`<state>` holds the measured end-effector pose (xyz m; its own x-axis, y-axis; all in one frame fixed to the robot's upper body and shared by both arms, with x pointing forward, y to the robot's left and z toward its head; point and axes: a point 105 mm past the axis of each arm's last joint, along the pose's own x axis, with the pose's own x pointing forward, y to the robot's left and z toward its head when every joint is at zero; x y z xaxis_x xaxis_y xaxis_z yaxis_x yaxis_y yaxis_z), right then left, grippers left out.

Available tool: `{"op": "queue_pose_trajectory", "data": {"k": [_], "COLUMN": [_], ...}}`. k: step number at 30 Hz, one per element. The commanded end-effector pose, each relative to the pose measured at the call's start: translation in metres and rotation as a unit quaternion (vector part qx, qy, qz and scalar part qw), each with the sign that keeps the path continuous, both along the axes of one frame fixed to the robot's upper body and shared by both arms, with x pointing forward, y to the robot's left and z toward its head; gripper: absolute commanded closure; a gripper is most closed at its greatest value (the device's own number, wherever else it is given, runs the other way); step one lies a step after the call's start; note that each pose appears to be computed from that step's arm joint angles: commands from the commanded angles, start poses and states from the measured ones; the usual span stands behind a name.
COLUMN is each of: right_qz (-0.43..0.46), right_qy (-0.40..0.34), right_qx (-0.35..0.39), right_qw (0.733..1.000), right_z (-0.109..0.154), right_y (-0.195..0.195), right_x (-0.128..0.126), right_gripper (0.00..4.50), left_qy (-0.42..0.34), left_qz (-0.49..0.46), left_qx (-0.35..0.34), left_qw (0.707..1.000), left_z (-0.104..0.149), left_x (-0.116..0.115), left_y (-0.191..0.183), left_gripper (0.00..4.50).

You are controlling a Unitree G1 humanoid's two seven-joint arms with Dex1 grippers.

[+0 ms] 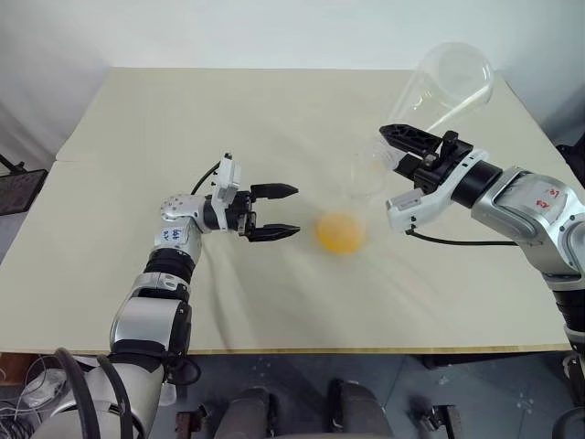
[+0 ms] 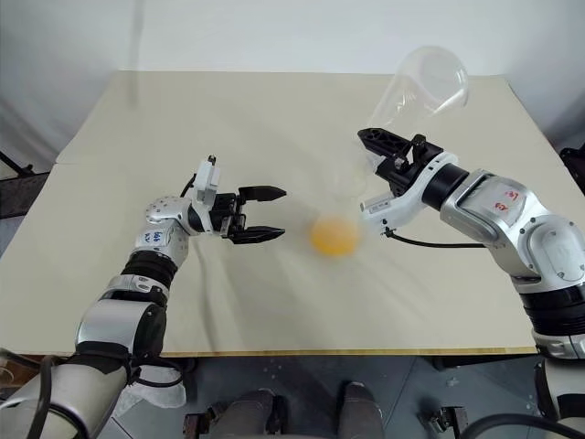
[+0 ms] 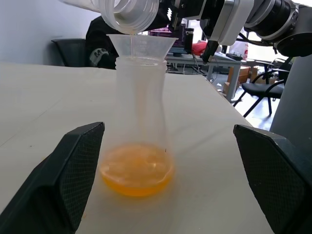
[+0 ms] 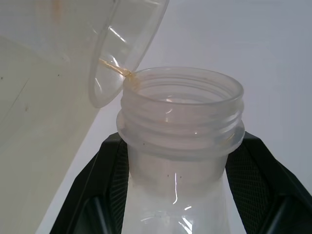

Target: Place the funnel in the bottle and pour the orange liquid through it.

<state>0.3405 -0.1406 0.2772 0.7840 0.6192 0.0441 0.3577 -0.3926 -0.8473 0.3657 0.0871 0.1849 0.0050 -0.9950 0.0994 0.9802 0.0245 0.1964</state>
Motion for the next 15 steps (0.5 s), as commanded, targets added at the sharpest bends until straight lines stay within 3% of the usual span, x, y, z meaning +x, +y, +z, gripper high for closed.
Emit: {"op": "queue_pose_trajectory", "data": {"k": [1,15], "right_qz": [0.003,0.008], "right_qy": [-0.044,-0.04], "right_qx": [-0.002,-0.023], "right_qw": [0.999,0.999], "right_z": [0.0238,0.0216], "right_y": [-0.0028,-0.0078], "right_x": [-0.0058,-0.0032], "right_gripper": [2.08,2.08], "left_qy": [-0.03,-0.031], "left_qz": [-0.031,-0.031], "left_qx": [-0.003,-0.01], "left_qw": [0.999,0.999], "left_z": [0.0149,0.0138], "left_x": [-0.0053,-0.0046], "left_y": [0.0004,-0.0039], "left_gripper": [0.0,0.0]}}
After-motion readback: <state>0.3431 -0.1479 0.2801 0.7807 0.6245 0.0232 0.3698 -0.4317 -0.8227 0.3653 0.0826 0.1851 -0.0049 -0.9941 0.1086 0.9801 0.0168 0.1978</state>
